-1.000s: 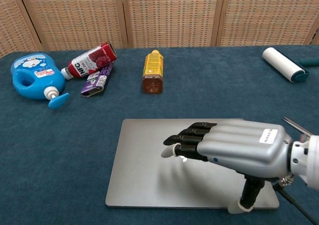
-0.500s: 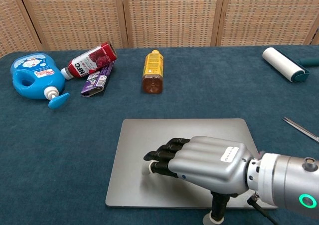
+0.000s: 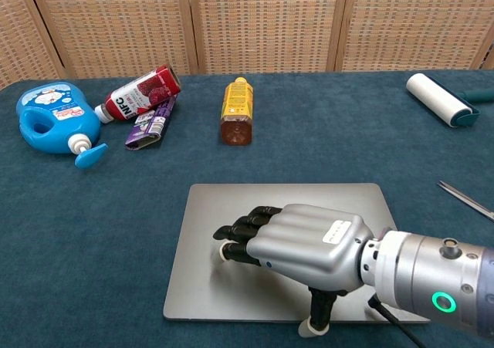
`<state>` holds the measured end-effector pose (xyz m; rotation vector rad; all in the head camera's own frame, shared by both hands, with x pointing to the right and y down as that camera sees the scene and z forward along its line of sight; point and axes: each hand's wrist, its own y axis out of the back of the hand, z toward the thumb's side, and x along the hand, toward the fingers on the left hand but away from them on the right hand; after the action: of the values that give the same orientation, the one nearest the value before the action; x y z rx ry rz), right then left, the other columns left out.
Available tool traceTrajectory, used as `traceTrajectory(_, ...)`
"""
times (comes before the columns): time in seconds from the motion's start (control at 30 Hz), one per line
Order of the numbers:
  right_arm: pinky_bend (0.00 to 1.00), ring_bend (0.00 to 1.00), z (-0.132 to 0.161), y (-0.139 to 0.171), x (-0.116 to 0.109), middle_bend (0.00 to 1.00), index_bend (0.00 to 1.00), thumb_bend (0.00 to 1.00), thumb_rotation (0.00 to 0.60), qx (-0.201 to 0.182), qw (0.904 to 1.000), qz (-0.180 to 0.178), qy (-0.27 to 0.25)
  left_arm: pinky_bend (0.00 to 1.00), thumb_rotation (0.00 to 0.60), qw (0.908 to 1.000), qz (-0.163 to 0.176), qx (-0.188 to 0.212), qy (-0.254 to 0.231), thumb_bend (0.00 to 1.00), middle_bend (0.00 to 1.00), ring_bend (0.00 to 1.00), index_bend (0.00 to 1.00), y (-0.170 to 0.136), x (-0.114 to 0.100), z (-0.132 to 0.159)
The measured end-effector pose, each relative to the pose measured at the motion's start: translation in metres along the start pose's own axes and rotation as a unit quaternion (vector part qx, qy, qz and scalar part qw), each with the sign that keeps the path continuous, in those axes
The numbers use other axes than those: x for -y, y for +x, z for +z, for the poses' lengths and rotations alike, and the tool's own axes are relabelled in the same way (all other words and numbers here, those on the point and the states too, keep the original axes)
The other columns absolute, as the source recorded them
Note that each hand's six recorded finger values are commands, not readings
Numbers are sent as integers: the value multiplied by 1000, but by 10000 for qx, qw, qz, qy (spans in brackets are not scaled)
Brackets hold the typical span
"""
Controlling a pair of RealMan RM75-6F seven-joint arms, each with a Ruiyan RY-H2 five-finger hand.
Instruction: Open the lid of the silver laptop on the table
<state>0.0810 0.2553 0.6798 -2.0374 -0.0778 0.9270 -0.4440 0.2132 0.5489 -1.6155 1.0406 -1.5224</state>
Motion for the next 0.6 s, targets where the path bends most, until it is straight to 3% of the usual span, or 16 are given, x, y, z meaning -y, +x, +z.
traceTrajectory(0.43, 0, 0, 4, -4, 4, 34, 163, 286, 600, 40, 9999, -85, 105, 0, 600, 10000, 3, 1, -16, 0, 0, 0, 0, -1, 0, 0)
traceTrajectory(0.6, 0, 0, 2, -5, 5, 38, 165, 387, 600, 69, 9995, -141, 286, 0, 600, 10000, 4, 9, -22, 0, 0, 0, 0, -1, -1, 0)
